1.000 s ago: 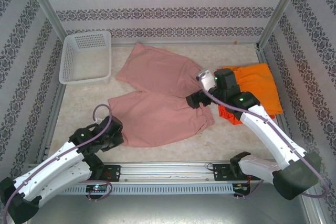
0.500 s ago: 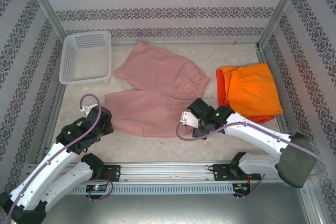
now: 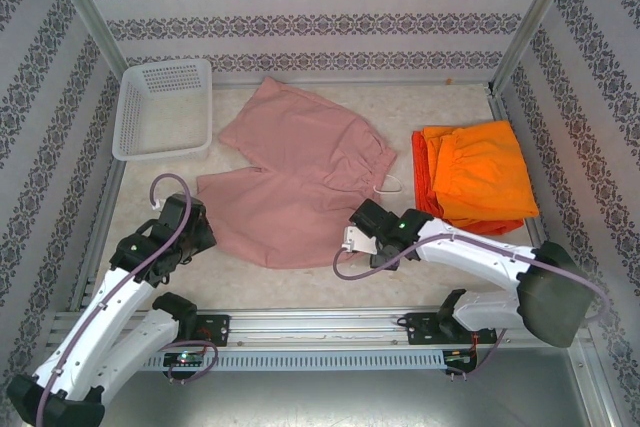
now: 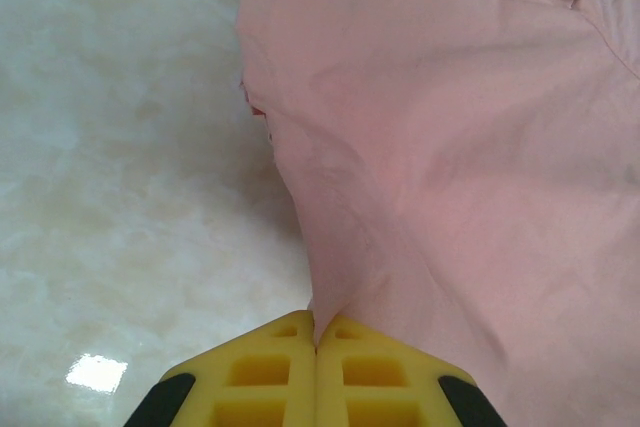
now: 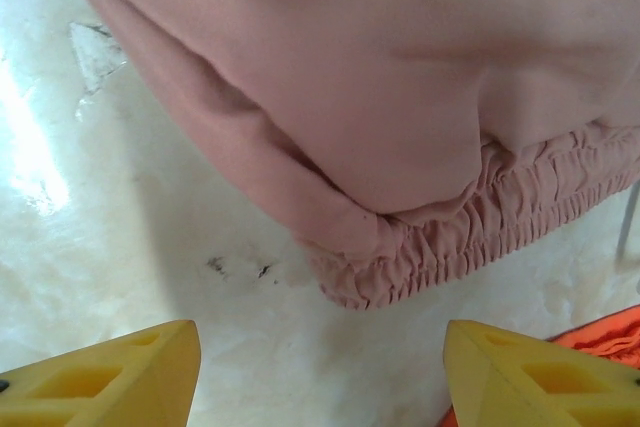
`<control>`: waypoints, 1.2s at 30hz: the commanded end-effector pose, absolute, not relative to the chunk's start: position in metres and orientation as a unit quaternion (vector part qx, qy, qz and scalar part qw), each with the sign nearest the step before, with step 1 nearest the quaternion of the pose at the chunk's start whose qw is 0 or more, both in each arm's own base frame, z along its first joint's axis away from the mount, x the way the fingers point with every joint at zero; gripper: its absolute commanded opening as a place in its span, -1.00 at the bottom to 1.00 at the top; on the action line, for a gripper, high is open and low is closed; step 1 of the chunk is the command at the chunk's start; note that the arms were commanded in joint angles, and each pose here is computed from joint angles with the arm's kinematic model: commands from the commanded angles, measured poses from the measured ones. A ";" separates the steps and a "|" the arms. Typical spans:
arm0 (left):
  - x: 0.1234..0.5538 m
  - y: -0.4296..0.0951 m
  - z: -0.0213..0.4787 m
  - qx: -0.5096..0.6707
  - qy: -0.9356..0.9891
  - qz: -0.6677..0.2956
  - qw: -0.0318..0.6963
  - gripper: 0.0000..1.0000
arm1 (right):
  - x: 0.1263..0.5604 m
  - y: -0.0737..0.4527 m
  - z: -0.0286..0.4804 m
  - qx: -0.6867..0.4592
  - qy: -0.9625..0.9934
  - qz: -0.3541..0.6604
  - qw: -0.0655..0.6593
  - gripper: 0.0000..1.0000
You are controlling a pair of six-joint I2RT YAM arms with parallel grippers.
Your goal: Fold and stack the shorts
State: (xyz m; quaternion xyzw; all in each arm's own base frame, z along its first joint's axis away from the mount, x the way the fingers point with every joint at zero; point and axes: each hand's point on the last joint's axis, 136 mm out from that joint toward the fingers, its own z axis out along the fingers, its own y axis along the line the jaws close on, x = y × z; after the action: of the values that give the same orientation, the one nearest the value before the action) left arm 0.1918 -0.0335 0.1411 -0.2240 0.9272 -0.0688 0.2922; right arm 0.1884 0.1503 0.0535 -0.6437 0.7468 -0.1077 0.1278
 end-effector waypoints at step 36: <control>0.205 -0.009 0.283 -0.212 0.869 -0.071 0.442 -1.00 | 0.164 0.176 0.138 -0.631 0.749 0.005 0.203 -1.00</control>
State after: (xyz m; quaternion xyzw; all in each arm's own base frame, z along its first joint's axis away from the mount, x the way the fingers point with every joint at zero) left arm 0.2116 -0.0241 0.2650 -0.2175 0.8708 -0.1079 0.4274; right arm 0.1929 0.1784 0.1286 -0.6219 0.7456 -0.0450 0.2352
